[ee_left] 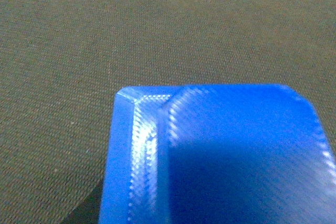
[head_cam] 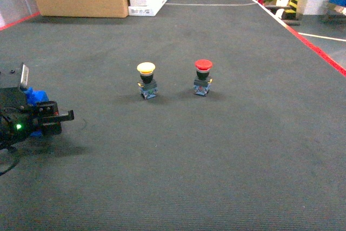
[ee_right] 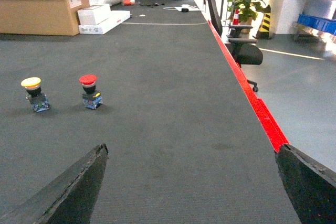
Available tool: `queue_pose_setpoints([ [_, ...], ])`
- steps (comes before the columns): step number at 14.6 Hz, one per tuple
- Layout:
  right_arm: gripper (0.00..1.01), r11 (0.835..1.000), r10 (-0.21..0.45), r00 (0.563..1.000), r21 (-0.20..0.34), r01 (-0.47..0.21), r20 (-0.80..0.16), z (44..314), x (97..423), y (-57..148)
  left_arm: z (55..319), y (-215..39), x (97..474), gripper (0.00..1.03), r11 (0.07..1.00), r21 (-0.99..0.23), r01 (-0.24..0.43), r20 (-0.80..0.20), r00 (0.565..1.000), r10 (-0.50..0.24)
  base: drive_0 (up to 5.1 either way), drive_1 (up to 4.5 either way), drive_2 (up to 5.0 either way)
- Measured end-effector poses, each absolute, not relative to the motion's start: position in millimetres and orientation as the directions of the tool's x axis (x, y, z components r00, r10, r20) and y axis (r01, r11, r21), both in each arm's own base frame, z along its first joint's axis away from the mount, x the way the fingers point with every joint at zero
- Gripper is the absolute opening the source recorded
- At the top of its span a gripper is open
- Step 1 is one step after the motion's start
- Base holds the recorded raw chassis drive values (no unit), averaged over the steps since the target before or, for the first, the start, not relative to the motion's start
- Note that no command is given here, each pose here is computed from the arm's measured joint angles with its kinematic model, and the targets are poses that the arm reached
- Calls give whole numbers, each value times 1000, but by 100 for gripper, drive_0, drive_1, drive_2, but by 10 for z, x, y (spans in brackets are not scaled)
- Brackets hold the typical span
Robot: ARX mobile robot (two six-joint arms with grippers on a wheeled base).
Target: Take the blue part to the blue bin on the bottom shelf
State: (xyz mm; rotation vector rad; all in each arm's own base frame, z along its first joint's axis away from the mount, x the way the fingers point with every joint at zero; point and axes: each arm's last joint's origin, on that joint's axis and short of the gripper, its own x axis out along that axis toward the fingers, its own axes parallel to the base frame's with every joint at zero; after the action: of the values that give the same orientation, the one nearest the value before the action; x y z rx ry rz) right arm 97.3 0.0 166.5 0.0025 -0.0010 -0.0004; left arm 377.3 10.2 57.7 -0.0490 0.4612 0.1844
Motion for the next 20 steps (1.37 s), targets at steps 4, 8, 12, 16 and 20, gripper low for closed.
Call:
queue_pose_setpoints([
  [4,98,1000,0,1000,2,0,1,1665,973,0,1060,18,3046,43,979,-39,-200,-295,938,180,0,0,0],
  [8,98,1000,0,1000,2,0,1,1665,973,0,1531,-159,1942,43,982,-8,-189,-263,948,180,0,0,0],
  [12,98,1000,0,1000,2,0,1,1665,973,0,2081,-344,1169,43,980,-36,-197,-49,980,195,0,0,0],
  [16,98,1000,-1,1000,2,1,1,1665,973,0,2190,-355,980,43,973,-71,-218,8,976,219,0,0,0],
  [20,98,1000,0,1000,2,0,1,1665,973,0,2189,-356,981,43,974,-65,-217,8,976,218,0,0,0],
])
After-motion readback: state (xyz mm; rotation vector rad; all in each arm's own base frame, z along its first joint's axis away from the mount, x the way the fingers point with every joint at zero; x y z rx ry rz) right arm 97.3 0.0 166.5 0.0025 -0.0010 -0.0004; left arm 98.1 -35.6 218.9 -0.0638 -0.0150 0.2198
